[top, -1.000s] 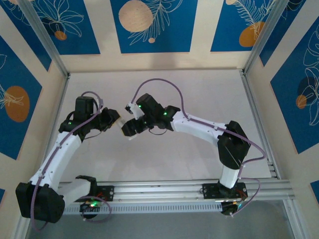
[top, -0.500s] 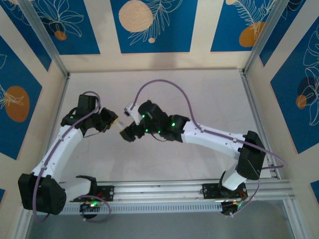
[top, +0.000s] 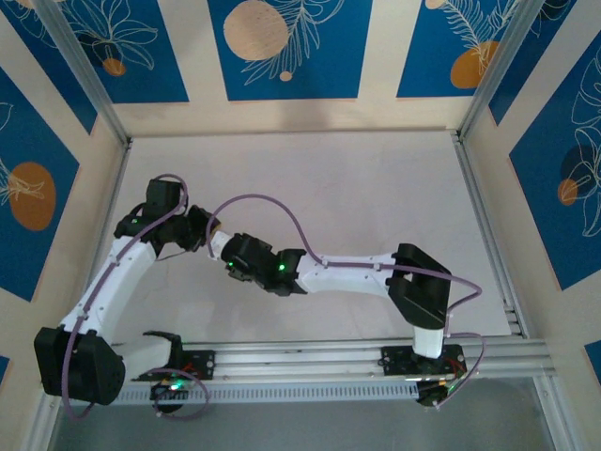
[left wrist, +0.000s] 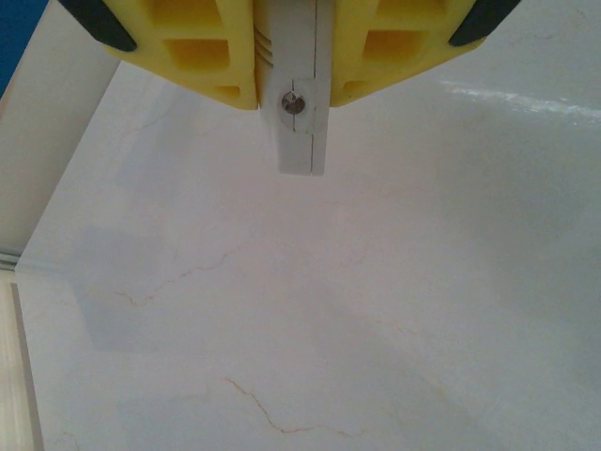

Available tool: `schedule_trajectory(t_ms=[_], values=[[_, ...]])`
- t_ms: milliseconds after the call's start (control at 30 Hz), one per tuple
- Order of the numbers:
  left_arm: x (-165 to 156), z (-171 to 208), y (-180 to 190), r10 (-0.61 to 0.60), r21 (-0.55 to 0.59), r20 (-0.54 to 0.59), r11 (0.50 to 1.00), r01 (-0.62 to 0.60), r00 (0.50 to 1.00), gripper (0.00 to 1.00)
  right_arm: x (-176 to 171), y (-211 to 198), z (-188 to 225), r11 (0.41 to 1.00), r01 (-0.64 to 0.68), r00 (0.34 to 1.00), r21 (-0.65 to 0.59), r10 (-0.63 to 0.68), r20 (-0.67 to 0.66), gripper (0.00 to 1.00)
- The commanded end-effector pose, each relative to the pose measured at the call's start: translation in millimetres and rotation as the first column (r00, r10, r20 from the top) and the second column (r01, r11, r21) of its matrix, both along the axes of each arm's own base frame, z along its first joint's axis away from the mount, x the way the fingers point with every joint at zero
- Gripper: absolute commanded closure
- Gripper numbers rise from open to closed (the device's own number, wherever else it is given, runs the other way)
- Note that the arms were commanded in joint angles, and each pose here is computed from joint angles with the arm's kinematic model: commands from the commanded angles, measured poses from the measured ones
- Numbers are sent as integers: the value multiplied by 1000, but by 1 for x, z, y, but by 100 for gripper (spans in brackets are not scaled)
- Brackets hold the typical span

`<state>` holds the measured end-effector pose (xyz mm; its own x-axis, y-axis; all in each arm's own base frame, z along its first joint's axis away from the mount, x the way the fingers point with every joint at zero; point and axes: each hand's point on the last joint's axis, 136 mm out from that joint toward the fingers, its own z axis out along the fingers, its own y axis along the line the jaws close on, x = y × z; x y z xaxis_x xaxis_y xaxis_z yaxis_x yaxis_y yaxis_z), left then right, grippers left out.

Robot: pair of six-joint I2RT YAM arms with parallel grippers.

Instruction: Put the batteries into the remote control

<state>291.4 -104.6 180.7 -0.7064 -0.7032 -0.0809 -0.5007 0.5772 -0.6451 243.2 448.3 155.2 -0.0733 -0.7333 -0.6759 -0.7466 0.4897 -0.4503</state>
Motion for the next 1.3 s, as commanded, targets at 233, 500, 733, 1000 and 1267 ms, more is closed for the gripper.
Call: schedule_trajectory(t_ms=[233, 500, 733, 1000, 1267], values=[[2, 15, 9, 26, 3, 54, 1000, -27, 998, 73, -10, 16, 25, 994, -14, 999, 113, 18, -41, 83], [14, 70, 28, -75, 198, 303, 980, 14, 950, 18, -17, -4, 51, 935, 81, 928, 346, 55, -368, 85], [8, 107, 27, -253, 343, 471, 935, 89, 845, 6, 21, -69, 21, 799, 433, 706, 418, -12, -708, 84], [7, 89, 19, -273, 313, 438, 939, 140, 856, 5, 37, -109, -48, 764, 576, 560, 290, -110, -821, 83], [10, 68, 16, -277, 301, 414, 941, 156, 867, 5, 23, -105, -90, 800, 543, 597, 254, -156, -787, 78]])
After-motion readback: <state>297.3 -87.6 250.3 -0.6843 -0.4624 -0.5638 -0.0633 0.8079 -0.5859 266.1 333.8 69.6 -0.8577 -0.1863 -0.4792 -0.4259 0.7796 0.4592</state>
